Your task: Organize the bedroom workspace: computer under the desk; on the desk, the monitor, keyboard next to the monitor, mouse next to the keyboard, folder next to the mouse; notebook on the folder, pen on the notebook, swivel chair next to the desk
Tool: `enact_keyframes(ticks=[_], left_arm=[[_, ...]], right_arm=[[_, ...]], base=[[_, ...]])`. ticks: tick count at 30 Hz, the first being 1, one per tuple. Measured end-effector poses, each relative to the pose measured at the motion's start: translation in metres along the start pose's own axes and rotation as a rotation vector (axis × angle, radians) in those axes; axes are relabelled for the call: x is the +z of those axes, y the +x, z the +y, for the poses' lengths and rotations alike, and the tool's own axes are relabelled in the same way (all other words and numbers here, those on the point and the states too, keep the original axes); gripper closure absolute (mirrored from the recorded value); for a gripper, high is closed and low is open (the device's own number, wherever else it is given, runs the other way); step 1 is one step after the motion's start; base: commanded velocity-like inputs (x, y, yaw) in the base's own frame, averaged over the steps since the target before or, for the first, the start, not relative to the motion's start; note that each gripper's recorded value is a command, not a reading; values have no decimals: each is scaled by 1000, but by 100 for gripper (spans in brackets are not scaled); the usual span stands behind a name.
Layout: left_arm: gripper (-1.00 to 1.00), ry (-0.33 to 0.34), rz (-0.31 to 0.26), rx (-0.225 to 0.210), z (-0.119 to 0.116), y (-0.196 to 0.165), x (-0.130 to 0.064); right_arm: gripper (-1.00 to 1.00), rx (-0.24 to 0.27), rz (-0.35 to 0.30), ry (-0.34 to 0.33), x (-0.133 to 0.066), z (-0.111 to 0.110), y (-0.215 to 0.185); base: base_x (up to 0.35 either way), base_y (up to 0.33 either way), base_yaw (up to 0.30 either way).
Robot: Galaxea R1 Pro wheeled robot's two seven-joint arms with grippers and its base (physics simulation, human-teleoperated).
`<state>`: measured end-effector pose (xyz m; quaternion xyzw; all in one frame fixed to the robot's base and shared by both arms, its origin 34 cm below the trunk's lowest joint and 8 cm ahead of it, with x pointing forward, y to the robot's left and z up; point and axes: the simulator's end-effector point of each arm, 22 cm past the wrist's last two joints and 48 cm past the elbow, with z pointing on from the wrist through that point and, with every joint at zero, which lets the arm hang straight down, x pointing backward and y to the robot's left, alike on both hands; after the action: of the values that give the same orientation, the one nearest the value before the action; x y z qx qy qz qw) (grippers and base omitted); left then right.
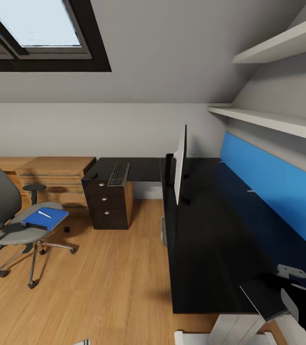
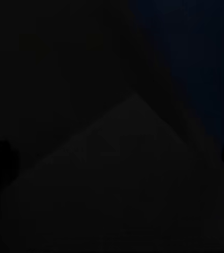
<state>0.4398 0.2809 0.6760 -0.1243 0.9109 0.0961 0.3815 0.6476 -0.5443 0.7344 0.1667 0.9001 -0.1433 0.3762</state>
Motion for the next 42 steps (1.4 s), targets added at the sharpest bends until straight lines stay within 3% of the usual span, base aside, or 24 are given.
enact_keyframes(ticks=[23, 42], left_arm=[[-100, 0, 0, -1, 0, 0, 0], [-100, -1, 1, 0, 2, -6, -7]], right_arm=[[-100, -2, -3, 0, 0, 0, -1], [-100, -1, -5, 0, -7, -1, -7]], base=[[-27, 0, 0], [100, 0, 0]])
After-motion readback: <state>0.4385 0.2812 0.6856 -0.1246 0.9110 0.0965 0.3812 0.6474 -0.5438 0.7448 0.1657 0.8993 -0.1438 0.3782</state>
